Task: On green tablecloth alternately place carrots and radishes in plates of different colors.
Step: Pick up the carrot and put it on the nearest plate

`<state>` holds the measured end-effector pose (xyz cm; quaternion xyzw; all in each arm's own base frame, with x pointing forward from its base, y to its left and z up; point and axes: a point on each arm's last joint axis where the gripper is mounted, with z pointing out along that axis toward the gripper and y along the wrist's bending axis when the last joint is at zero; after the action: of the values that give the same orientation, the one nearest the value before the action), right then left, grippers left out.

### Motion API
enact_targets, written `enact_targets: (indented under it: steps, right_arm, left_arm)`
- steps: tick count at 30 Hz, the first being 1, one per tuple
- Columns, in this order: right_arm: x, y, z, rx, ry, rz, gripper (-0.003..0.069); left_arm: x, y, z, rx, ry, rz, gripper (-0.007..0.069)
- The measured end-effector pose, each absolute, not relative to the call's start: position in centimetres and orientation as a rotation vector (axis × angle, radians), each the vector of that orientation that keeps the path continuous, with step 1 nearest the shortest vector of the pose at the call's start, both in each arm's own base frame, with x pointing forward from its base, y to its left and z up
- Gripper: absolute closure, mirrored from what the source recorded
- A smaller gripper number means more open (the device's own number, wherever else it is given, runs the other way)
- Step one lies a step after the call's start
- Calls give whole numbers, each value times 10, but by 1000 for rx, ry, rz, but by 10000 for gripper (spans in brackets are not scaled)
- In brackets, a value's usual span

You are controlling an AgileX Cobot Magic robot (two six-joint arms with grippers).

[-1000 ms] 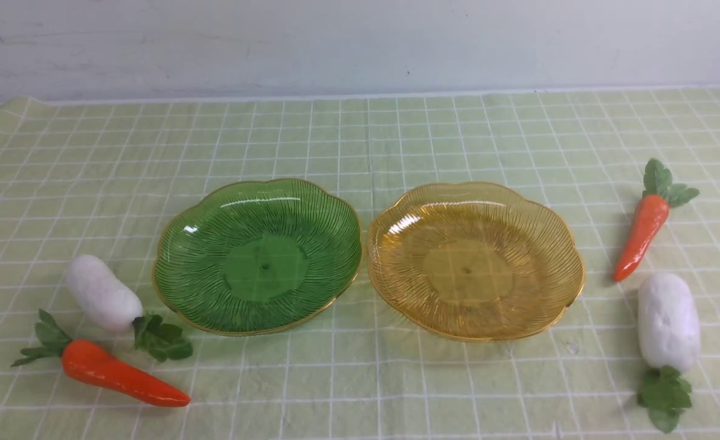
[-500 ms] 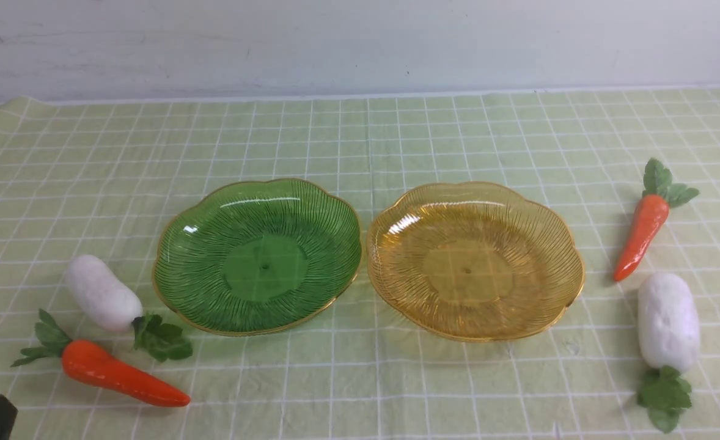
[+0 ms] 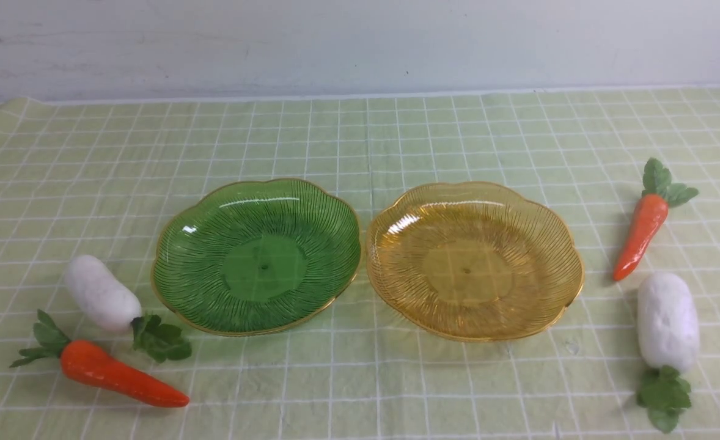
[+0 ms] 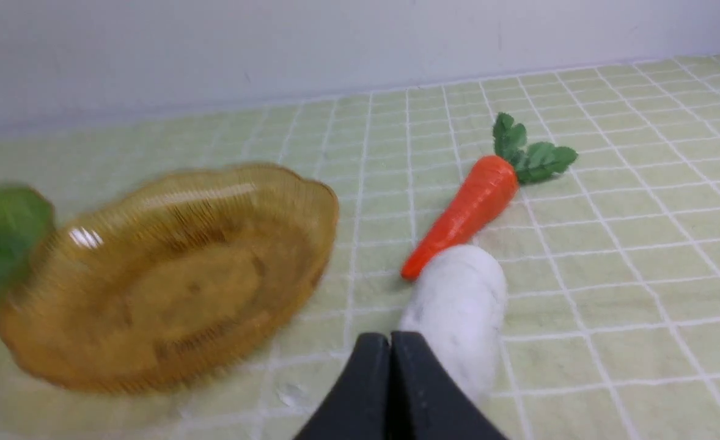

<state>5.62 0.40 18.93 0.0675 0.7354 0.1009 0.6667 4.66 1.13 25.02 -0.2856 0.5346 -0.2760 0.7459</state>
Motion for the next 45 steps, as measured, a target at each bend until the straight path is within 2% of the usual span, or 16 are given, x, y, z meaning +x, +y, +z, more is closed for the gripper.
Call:
enact_targets:
  steps: [3,8,10,11,14,17,20,27,30,34,35,36,38,39,41,45]
  right_arm:
    - [57,3,201,377,1501,466,673]
    - [56,-2,211,535,1349,610,673]
    - [55,-3,213,551,1317,618,673]
    - [55,-4,213,554,1312,621,673]
    - [55,-4,214,596,1292,665,673]
    - [55,1,212,582,1376,686,673]
    - [54,10,226,487,1549,667,673]
    - [75,20,294,191,2006,433,673]
    - [88,21,311,95,2124,375,673]
    - [102,25,328,-24,2180,354,673]
    - [103,25,328,-27,2179,355,673]
    - [103,27,329,-46,2173,371,673]
    - [103,28,329,-58,2169,385,673]
    - [103,29,330,-68,2163,403,673]
    - [103,31,330,-82,2157,418,673]
    - [102,33,331,-127,2152,422,673]
  left_arm:
    - [41,0,287,-442,1237,-578,633]
    - [69,-23,314,-214,1632,-589,633]
    - [98,-29,306,-163,1929,-577,633]
    - [101,-29,305,-162,1953,-574,633]
    - [140,-23,274,-194,2333,-462,633]
    - [165,-17,254,-267,2518,-376,633]
    - [184,-13,245,-348,2602,-330,633]
    - [212,-10,233,-383,2681,-291,631]
    - [217,-9,224,-377,2714,-265,608]
    - [231,-7,206,-478,2744,-241,467]
    - [232,-6,204,-496,2741,-243,458]
    - [236,-6,199,-559,2733,-247,371]
    - [240,-5,194,-616,2722,-248,320]
    - [244,-5,189,-690,2706,-251,239]
    - [248,-3,182,-757,2694,-237,141]
    - [254,-1,169,-798,2698,-202,41]
